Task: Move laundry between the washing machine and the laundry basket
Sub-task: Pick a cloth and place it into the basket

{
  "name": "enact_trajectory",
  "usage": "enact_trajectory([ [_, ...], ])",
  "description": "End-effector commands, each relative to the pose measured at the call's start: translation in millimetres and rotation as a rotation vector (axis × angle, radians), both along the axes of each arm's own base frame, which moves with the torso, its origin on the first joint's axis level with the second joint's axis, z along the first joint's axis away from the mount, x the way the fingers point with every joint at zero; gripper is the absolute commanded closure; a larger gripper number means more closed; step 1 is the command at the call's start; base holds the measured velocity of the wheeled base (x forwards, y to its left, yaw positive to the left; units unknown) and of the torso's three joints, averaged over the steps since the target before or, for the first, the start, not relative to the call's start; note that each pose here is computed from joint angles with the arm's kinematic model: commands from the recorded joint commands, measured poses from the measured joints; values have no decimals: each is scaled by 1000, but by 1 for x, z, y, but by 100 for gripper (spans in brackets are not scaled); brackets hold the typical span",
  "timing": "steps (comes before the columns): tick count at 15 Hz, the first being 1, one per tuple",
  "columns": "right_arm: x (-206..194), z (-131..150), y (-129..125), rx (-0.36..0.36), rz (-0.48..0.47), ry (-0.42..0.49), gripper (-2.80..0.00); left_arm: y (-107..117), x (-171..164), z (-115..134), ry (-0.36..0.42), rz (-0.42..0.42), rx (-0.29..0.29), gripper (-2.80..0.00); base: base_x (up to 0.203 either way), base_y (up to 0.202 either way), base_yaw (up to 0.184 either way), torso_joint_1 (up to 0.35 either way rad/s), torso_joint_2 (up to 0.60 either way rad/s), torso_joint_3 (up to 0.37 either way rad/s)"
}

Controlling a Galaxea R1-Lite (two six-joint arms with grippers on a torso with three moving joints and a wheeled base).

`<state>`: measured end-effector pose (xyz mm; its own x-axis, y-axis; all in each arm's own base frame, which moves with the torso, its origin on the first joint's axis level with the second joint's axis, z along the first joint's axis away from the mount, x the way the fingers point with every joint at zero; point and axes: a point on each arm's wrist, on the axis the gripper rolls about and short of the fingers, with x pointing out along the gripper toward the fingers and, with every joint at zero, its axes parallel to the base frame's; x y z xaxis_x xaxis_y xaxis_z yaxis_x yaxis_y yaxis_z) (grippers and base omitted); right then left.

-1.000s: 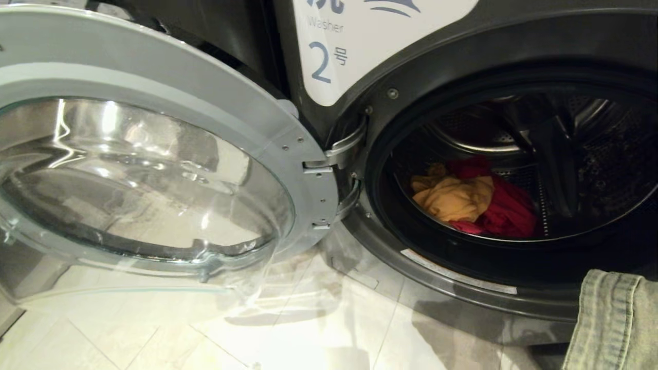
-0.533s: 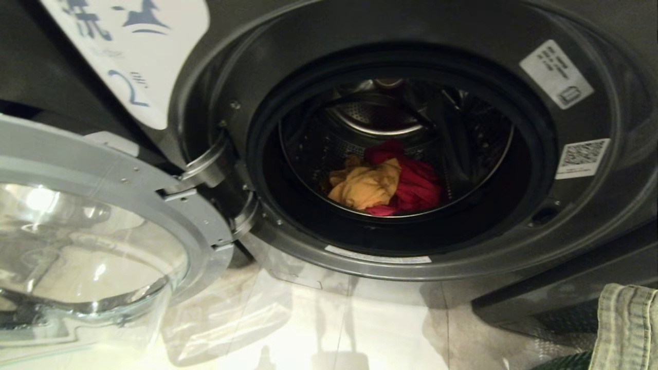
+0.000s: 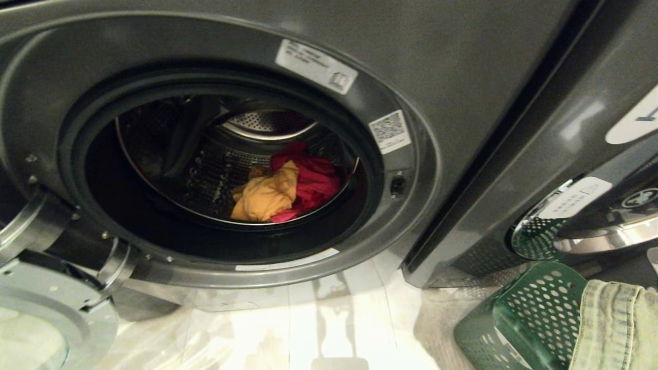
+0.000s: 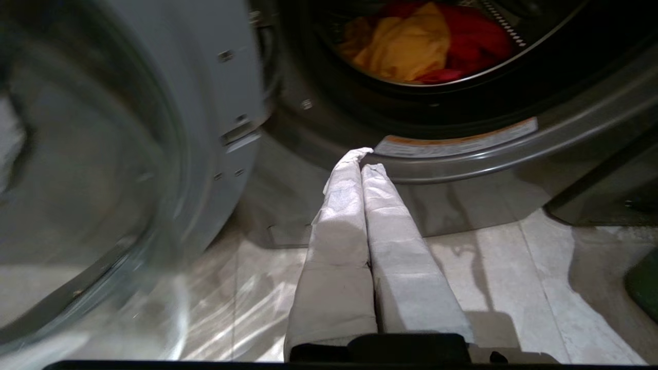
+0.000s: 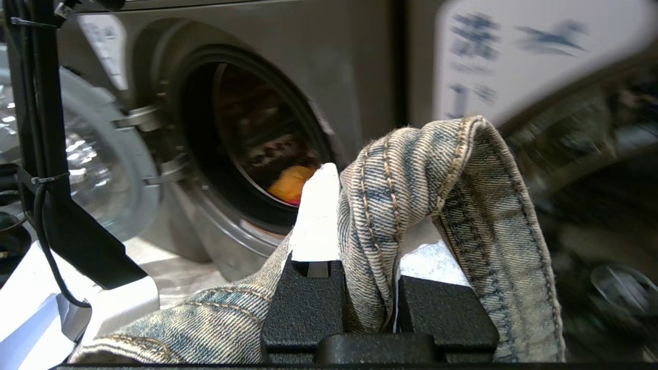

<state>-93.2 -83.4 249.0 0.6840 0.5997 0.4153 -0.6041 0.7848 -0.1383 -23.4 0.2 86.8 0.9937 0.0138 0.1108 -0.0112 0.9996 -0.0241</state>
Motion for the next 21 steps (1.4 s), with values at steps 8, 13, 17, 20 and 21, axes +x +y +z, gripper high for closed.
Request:
enact_trajectory([
  [8, 13, -5, 25, 20, -67, 165, 0, 0, 3, -11, 41, 0, 0, 0, 1, 7, -176, 3, 3, 2],
  [13, 48, 4, 51, 28, -146, 378, 0, 0, 3, -11, 41, 0, -1, 0, -1, 1, -61, 2, 1, 1],
  [17, 84, 1, 75, 81, -257, 567, 0, 0, 3, -11, 41, 0, 0, 0, 0, 0, 0, 0, 0, 0],
  [20, 116, -16, 91, 103, -322, 612, 0, 0, 3, -11, 41, 0, -2, 0, 0, 0, 0, 0, 0, 0],
  [21, 126, -23, 95, 104, -330, 620, 0, 0, 3, -11, 41, 1, -2, 0, 0, 0, 0, 0, 0, 0],
])
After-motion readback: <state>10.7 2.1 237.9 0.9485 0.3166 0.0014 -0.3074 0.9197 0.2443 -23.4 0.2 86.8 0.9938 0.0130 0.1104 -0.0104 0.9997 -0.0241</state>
